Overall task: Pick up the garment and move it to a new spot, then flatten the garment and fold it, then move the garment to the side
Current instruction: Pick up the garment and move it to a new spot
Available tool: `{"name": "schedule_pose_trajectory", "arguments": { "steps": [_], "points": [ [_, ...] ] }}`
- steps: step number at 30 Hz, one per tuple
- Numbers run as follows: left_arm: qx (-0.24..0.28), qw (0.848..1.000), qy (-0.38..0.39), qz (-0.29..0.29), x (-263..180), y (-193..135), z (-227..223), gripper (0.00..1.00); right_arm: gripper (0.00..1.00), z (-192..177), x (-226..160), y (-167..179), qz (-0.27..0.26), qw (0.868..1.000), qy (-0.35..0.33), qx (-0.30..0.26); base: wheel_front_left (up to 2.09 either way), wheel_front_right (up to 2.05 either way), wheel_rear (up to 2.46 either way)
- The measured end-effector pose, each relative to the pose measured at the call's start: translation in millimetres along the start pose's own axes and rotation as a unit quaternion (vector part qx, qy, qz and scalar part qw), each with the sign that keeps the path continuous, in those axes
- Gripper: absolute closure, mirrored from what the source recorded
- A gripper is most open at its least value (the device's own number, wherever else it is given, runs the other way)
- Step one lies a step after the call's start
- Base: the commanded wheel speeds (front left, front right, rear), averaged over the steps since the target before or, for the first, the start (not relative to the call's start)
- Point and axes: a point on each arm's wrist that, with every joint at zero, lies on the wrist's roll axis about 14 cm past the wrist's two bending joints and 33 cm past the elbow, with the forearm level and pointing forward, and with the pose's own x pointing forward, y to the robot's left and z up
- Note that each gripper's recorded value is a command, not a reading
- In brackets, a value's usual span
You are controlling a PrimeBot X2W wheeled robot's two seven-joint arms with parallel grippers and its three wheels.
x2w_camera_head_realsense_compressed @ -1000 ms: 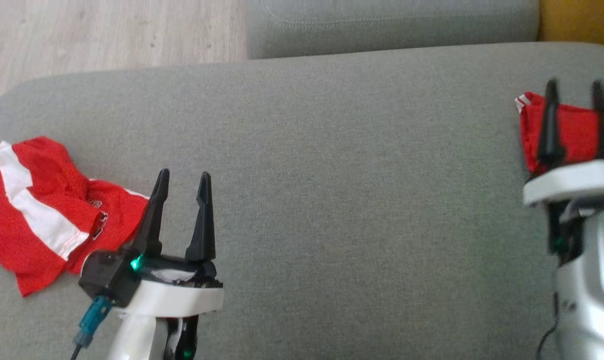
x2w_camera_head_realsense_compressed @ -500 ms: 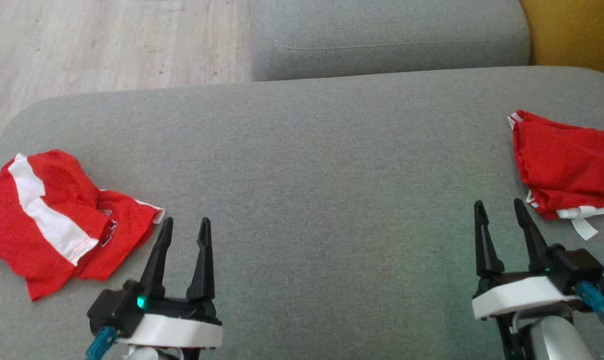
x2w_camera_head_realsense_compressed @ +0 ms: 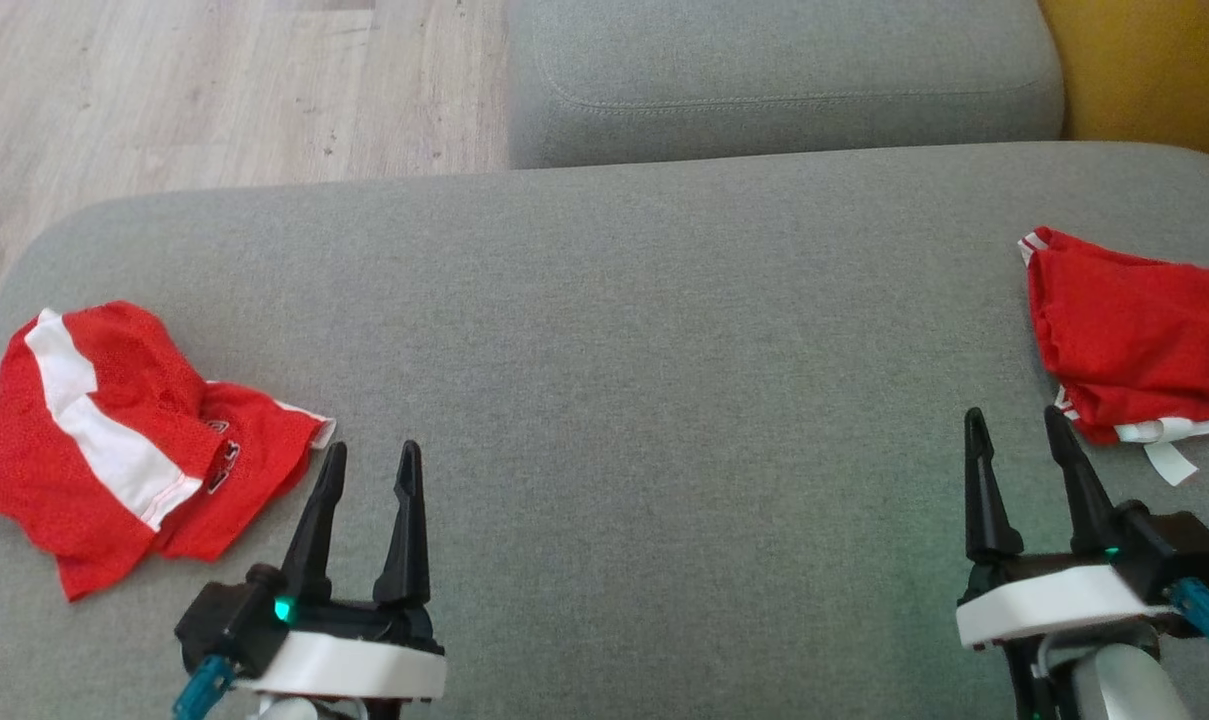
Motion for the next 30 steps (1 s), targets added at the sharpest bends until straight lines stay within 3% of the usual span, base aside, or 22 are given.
{"name": "schedule_pose_trajectory", "arguments": {
  "steps": [14, 30],
  "points": [
    [0.004, 1.0, -0.007, 0.003, -5, 1, 5, 0.0, 0.0, 5, 1, -2, -0.003, 1.0, -0.008, 0.004, 0.0, 0.0, 0.0],
    [0.025, 0.992, -0.046, 0.119, -55, 63, 31, 0.0, 0.0, -13, 23, 102, 0.15, 0.988, 0.021, 0.017, 0.0, 0.0, 0.0]
  ]
}}
